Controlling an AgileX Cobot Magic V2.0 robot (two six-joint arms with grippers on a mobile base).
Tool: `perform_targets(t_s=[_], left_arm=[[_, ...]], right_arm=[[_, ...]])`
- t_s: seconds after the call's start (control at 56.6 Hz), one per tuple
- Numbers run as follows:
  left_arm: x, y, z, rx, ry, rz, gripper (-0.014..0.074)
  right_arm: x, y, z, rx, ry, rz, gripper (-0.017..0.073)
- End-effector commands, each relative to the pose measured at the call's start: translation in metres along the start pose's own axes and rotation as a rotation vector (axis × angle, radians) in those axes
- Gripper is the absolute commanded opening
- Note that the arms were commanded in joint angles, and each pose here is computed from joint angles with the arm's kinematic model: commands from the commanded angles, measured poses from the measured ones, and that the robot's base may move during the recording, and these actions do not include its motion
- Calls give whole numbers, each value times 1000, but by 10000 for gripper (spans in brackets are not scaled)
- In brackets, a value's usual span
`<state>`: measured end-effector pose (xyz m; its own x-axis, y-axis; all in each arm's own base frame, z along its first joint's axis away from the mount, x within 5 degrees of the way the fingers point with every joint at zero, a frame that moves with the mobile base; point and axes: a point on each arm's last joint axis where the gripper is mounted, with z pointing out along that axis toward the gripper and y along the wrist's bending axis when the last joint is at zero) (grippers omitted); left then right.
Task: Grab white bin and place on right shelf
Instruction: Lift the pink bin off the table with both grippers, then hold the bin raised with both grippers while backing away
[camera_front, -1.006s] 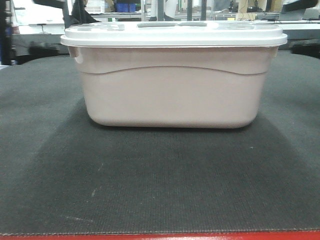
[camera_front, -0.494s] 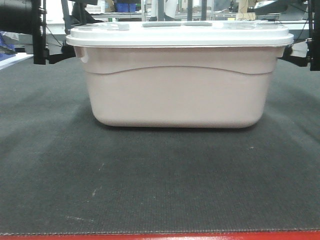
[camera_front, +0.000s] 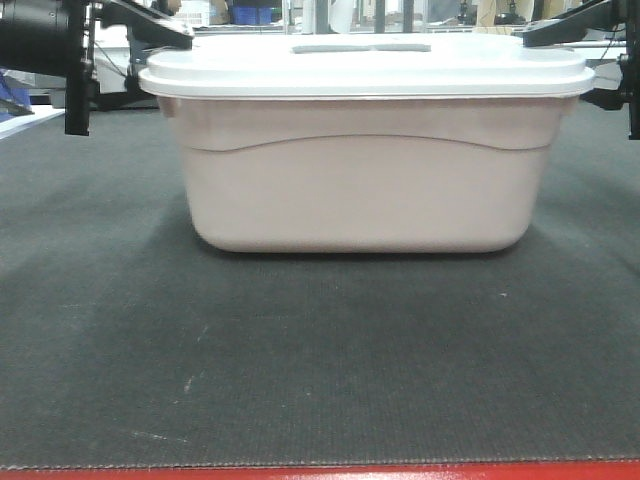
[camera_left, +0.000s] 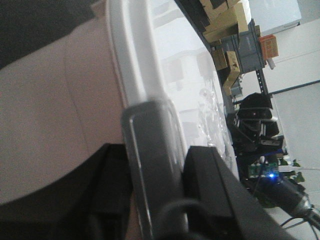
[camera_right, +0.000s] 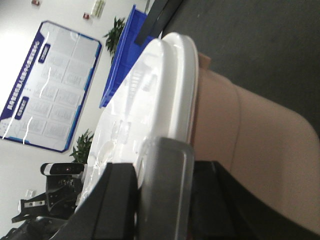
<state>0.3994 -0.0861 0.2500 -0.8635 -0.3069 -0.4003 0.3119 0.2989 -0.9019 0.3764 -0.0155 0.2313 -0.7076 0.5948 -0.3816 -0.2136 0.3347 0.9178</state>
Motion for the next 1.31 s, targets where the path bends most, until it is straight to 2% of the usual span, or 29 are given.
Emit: perform_targets(t_s=[0.0, 0.018, 0.053, 0.071, 0.177, 0.282, 0.406, 0.653, 0.777, 0.936, 1.077, 1.183, 1.289], left_arm=[[-1, -47, -3, 219, 21, 68, -103], [-2, -48, -4, 228, 19, 66, -134], [-2, -50, -4, 246, 11, 60, -125], [-5, -58, -6, 323, -19, 41, -118], [-7, -70, -10, 338, -30, 71, -118], [-9, -88, -15, 349, -30, 127, -118], [-10, -114, -23, 366, -34, 203, -118], [-4, -176, -47, 419, -63, 368, -118], [4, -199, -57, 436, -72, 427, -118], [16, -221, -69, 418, -53, 505, -118], [27, -233, -76, 379, -25, 559, -118], [34, -243, -81, 365, -12, 577, -118], [42, -251, -87, 339, 1, 624, -118]], right_arm=[[1, 44, -5, -236, 47, -74, 69], [1, 46, -5, -238, 46, -77, 69], [1, 49, -6, -242, 45, -83, 69], [1, 66, -10, -263, 34, -122, 69], [2, 85, -17, -285, 23, -168, 69], [5, 111, -26, -314, 8, -225, 69], [9, 137, -33, -361, -16, -263, 69], [34, 191, -42, -466, 2, -369, 69], [47, 214, -49, -509, 17, -415, 69], [59, 238, -63, -546, 11, -471, 69], [69, 256, -76, -573, 1, -519, 69], [77, 267, -85, -584, -14, -554, 69], [82, 277, -93, -581, -40, -580, 69]])
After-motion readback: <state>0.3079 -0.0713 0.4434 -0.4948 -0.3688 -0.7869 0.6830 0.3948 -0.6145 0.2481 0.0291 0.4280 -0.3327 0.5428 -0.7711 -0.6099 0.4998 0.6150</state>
